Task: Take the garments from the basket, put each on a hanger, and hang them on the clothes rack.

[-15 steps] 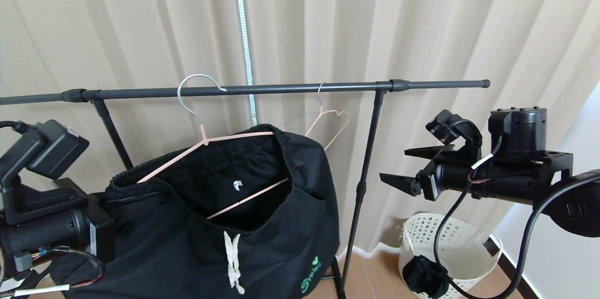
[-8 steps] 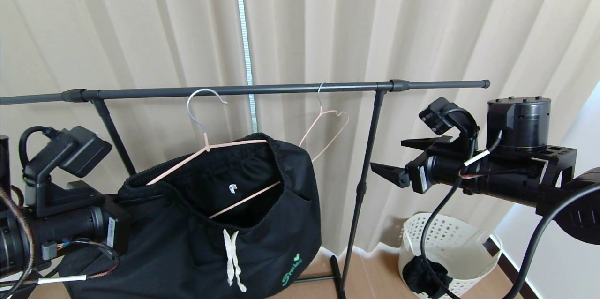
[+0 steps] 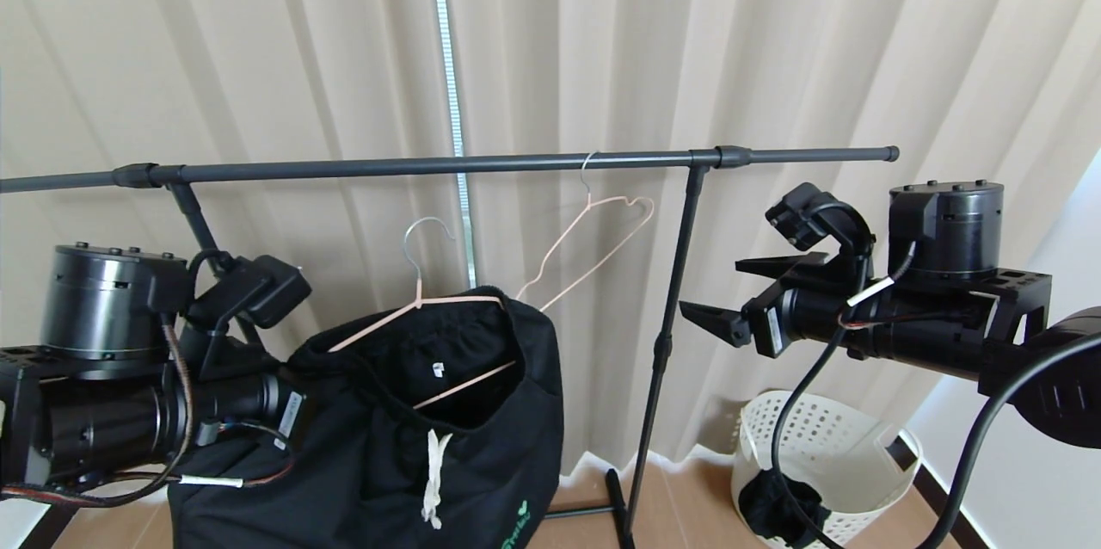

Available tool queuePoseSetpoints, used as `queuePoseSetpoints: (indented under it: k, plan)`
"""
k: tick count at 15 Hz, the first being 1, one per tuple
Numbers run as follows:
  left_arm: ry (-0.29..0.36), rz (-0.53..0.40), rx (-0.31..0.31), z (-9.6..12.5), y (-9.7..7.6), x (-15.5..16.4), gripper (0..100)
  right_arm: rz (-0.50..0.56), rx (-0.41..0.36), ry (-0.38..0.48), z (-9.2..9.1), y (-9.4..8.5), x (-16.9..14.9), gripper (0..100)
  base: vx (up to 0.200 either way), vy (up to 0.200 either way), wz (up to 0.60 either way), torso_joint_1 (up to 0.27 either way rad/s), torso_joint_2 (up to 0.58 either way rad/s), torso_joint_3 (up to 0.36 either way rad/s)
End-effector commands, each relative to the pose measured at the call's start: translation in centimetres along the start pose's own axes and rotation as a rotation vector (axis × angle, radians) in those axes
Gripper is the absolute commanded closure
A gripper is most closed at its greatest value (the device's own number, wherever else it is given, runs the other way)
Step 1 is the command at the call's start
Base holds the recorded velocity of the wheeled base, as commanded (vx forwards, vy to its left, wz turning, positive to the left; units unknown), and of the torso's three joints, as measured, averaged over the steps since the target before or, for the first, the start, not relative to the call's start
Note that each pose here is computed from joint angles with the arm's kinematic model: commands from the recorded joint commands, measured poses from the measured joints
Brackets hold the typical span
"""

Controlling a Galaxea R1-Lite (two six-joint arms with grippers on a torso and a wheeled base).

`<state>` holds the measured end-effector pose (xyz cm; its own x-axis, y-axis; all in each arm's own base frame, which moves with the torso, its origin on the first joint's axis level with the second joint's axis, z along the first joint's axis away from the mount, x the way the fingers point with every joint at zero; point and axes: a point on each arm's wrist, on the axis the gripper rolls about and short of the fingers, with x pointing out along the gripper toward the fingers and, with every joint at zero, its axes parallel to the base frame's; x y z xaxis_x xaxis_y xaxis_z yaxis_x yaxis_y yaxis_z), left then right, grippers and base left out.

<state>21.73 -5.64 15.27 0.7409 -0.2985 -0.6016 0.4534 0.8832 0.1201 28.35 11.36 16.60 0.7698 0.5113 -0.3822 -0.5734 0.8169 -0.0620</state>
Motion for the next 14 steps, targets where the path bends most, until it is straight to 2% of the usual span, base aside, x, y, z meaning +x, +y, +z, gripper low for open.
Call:
queuePoseSetpoints:
  k: [1,2,5,10,13,14]
  plan:
    - [0.079,-0.018,0.011,-0.9,-0.4,1.9,100,0.001,0.0,0.006,-0.1,0.0,0.1,0,0.0,0.0,0.0,0.0,0.0,0.0]
    - [0.126,0.016,0.012,-1.3,-0.4,2.8,100,0.001,0.0,0.007,-0.2,0.0,0.1,0,0.0,0.0,0.0,0.0,0.0,0.0]
    - [0.169,0.04,0.0,-1.8,-0.2,3.7,100,0.001,0.001,0.009,-0.2,0.0,0.2,0,0.0,0.0,0.0,0.0,0.0,0.0]
    - [0.172,0.12,-0.029,-1.9,0.2,5.2,100,0.003,0.003,0.019,-0.5,0.0,0.6,0,0.0,0.0,0.0,0.0,0.0,0.0]
    - [0.152,0.129,-0.051,-1.7,0.3,5.3,100,0.003,0.001,0.019,-0.5,0.0,0.6,0,0.0,0.0,0.0,0.0,0.0,0.0]
    - [0.165,0.126,-0.05,-2.0,0.2,5.4,100,0.003,0.003,0.02,-0.5,0.0,0.6,0,0.0,0.0,0.0,0.0,0.0,0.0]
